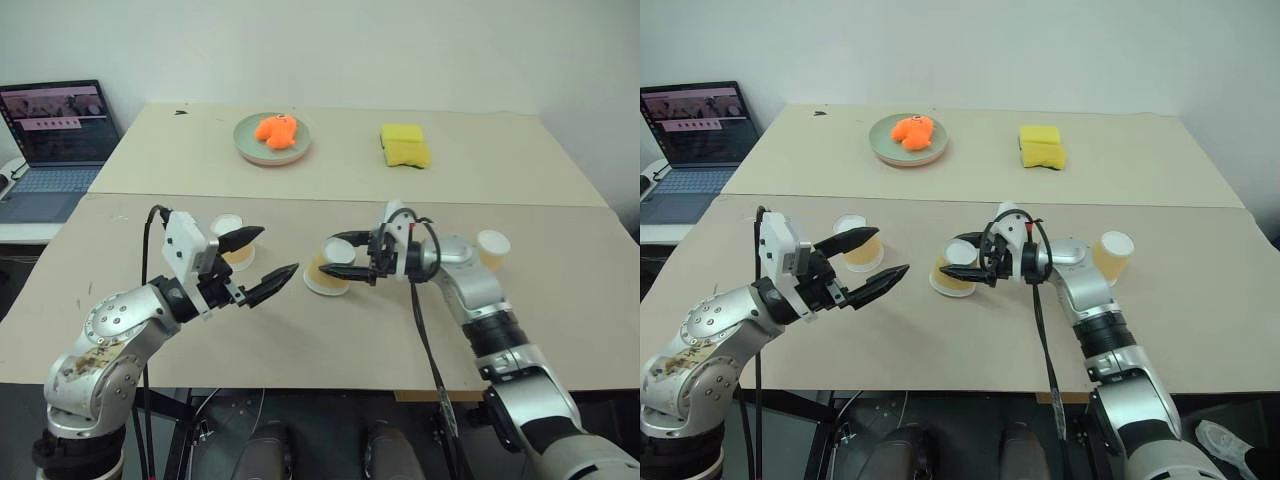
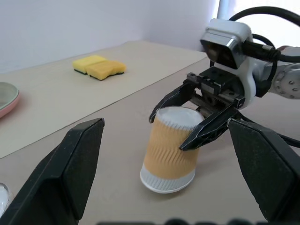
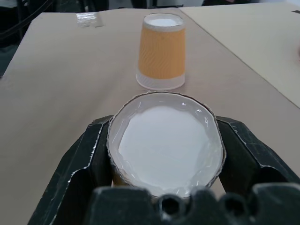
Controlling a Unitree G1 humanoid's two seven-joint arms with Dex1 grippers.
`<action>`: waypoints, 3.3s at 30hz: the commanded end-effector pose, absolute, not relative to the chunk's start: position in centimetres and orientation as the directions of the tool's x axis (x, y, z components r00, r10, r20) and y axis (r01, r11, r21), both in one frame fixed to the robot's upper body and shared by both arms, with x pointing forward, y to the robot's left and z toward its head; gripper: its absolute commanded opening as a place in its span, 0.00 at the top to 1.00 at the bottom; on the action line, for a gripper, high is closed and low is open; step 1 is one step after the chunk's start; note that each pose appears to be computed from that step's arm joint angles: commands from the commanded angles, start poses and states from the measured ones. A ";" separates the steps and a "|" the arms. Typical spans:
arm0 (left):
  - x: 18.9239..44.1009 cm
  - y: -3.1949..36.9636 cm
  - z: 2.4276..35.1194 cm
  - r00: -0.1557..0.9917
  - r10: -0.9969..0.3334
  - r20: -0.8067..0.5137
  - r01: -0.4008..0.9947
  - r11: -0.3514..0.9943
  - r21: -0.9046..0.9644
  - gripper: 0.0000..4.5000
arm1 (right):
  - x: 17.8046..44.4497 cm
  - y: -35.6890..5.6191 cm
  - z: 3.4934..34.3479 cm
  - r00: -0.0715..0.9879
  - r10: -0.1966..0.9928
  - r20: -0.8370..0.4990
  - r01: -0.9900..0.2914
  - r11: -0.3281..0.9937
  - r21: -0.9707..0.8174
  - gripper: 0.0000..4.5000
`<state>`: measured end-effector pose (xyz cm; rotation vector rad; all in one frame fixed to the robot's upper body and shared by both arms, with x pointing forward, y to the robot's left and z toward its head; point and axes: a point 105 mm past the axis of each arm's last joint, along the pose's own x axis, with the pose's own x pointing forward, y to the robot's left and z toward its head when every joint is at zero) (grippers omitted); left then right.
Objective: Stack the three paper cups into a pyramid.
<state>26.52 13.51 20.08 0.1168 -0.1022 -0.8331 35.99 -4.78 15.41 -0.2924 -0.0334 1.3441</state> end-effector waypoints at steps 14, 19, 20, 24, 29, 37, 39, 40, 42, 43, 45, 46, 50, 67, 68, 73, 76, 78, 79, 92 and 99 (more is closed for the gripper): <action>26.4 11.1 21.1 0.620 -0.777 0.112 0.760 0.629 0.163 0.00 | 38.3 -7.0 20.1 0.330 0.944 0.016 -0.918 0.324 -0.228 0.00; 27.7 9.1 21.3 0.516 -0.847 0.130 0.835 0.531 0.145 0.00 | 37.0 -11.8 21.4 0.452 0.890 0.055 -0.871 0.454 -0.186 0.00; 27.9 8.7 21.4 0.495 -0.858 0.134 0.848 0.511 0.141 0.00 | 36.5 -12.6 21.5 0.469 0.881 0.055 -0.864 0.471 -0.177 0.00; 28.9 8.0 21.7 0.448 -0.881 0.152 0.875 0.467 0.131 0.00 | 35.1 -14.4 21.7 0.538 0.841 0.051 -0.825 0.538 -0.170 0.00; 30.1 6.8 22.4 0.376 -0.909 0.178 0.909 0.399 0.117 0.00 | 33.0 -17.7 22.6 0.654 0.753 0.079 -0.734 0.656 -0.176 0.00; 29.6 5.2 23.6 0.234 -0.956 0.178 0.953 0.261 0.153 0.00 | 28.1 -26.2 23.7 0.875 0.480 0.071 -0.456 0.863 -0.218 0.00; 29.2 4.8 23.8 0.184 -0.967 0.173 0.964 0.212 0.158 0.00 | 26.9 -28.0 23.8 0.908 0.413 0.062 -0.389 0.890 -0.238 0.00; 29.0 4.6 23.9 0.163 -0.972 0.169 0.968 0.191 0.165 0.00 | 26.4 -28.9 23.8 0.923 0.380 0.058 -0.356 0.902 -0.245 0.00; 28.5 4.0 24.3 0.102 -0.982 0.159 0.974 0.131 0.183 0.00 | 25.2 -30.9 23.4 0.953 0.301 0.037 -0.283 0.925 -0.253 0.00; 28.3 3.6 24.4 0.069 -0.986 0.151 0.976 0.098 0.193 0.00 | 24.7 -31.8 22.7 0.965 0.262 0.016 -0.250 0.935 -0.252 0.00; 28.3 3.0 24.4 0.029 -0.989 0.142 0.978 0.058 0.199 0.00 | 24.1 -32.4 21.3 0.972 0.236 -0.023 -0.234 0.939 -0.252 0.00; 28.3 2.9 24.5 0.020 -0.990 0.140 0.979 0.048 0.200 0.00 | 24.0 -32.5 21.0 0.972 0.232 -0.032 -0.233 0.939 -0.253 0.00; 28.1 1.7 24.2 -0.052 -0.991 0.120 0.980 -0.028 0.197 0.00 | 25.9 -31.3 17.7 0.965 0.245 -0.089 -0.260 0.934 -0.246 0.00; 27.9 2.0 23.5 -0.020 -0.994 0.111 0.983 0.001 0.186 0.00 | 31.4 -30.1 16.4 0.948 0.312 -0.057 -0.316 0.918 -0.241 0.00; 27.8 2.1 23.5 -0.016 -0.994 0.110 0.983 0.005 0.186 0.00 | 31.6 -30.1 16.5 0.948 0.313 -0.055 -0.316 0.918 -0.240 0.00; 27.8 2.1 23.5 0.001 -0.994 0.110 0.982 0.021 0.188 0.00 | 32.7 -29.9 16.8 0.944 0.328 -0.035 -0.327 0.916 -0.235 0.00; 27.9 2.2 23.4 0.019 -0.994 0.112 0.982 0.039 0.183 0.00 | 33.4 -29.4 17.1 0.938 0.346 -0.028 -0.342 0.908 -0.242 0.00; 28.1 2.4 23.2 0.050 -0.992 0.117 0.982 0.070 0.174 0.00 | 33.9 -28.8 17.3 0.931 0.366 -0.018 -0.360 0.904 -0.231 0.00; 28.3 2.5 23.0 0.068 -0.990 0.120 0.982 0.088 0.168 0.00 | 34.1 -28.6 17.3 0.927 0.376 -0.020 -0.370 0.900 -0.231 0.00; 28.5 4.5 22.9 0.222 -0.962 0.160 0.961 0.244 0.130 0.00 | 35.0 -27.3 17.3 0.898 0.440 -0.008 -0.430 0.875 -0.224 0.40; 28.3 7.5 24.0 0.331 -0.927 0.177 0.927 0.354 0.125 0.00 | 35.1 -23.0 21.3 0.787 0.615 0.053 -0.596 0.779 -0.196 0.40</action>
